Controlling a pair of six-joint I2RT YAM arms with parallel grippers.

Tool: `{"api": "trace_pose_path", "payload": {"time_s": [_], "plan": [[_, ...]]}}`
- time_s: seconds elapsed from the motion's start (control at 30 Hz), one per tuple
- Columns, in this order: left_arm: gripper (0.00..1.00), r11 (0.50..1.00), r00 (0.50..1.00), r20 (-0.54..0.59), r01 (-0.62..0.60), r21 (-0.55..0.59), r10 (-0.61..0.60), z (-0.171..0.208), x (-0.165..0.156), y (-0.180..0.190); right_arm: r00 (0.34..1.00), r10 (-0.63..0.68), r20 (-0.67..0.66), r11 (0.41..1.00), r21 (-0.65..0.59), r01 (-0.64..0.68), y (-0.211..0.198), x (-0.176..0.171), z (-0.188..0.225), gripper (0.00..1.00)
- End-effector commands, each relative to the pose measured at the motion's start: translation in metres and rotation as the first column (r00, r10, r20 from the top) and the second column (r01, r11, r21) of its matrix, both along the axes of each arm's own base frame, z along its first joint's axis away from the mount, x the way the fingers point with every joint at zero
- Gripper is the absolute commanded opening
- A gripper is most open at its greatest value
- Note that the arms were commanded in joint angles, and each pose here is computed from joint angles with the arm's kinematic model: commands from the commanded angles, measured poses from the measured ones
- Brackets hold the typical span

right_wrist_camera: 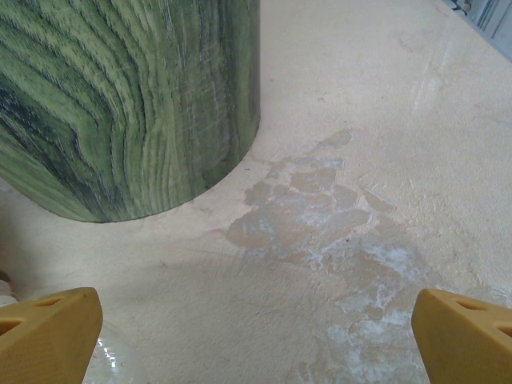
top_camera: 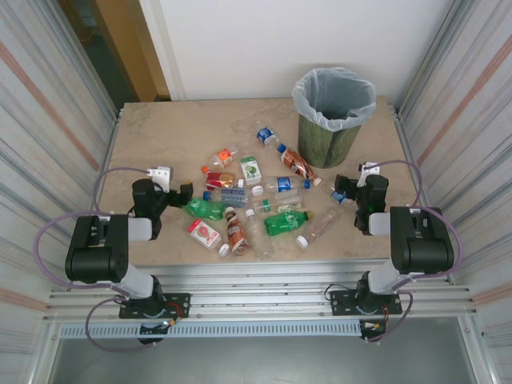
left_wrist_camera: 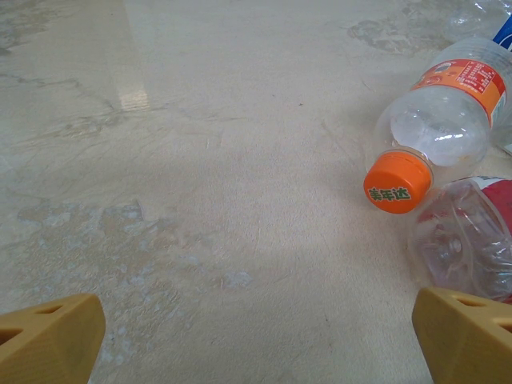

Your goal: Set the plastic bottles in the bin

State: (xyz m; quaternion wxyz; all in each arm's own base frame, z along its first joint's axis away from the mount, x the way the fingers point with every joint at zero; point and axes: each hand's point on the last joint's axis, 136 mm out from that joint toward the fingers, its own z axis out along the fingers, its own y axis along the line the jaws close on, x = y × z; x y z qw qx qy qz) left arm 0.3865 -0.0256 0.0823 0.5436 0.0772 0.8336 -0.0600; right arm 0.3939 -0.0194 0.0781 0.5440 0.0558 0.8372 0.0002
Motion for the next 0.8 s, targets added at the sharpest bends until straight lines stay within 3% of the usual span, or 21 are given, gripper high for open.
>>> {"api": "trace_pose_path", "payload": {"time_s": [0.0,0.37,0.77], "plan": [[0.99,1.0,1.0,0.031,0.0,0.014,0.0,0.01,0.007,0.0,1.0,-0.008,0.009,1.0,0.012,0.008,-0.001,0.001,0.004,0.98],[0.99,1.0,1.0,0.026,-0.013,0.005,0.013,0.015,0.008,0.004,0.999,-0.049,0.006,0.998,0.036,0.049,-0.011,0.001,0.013,0.98],[0.99,0.99,0.989,0.047,-0.139,-0.024,0.14,0.063,-0.001,0.023,0.98,-0.145,-0.14,0.986,0.062,0.154,-0.022,-0.019,0.076,0.98]]}}
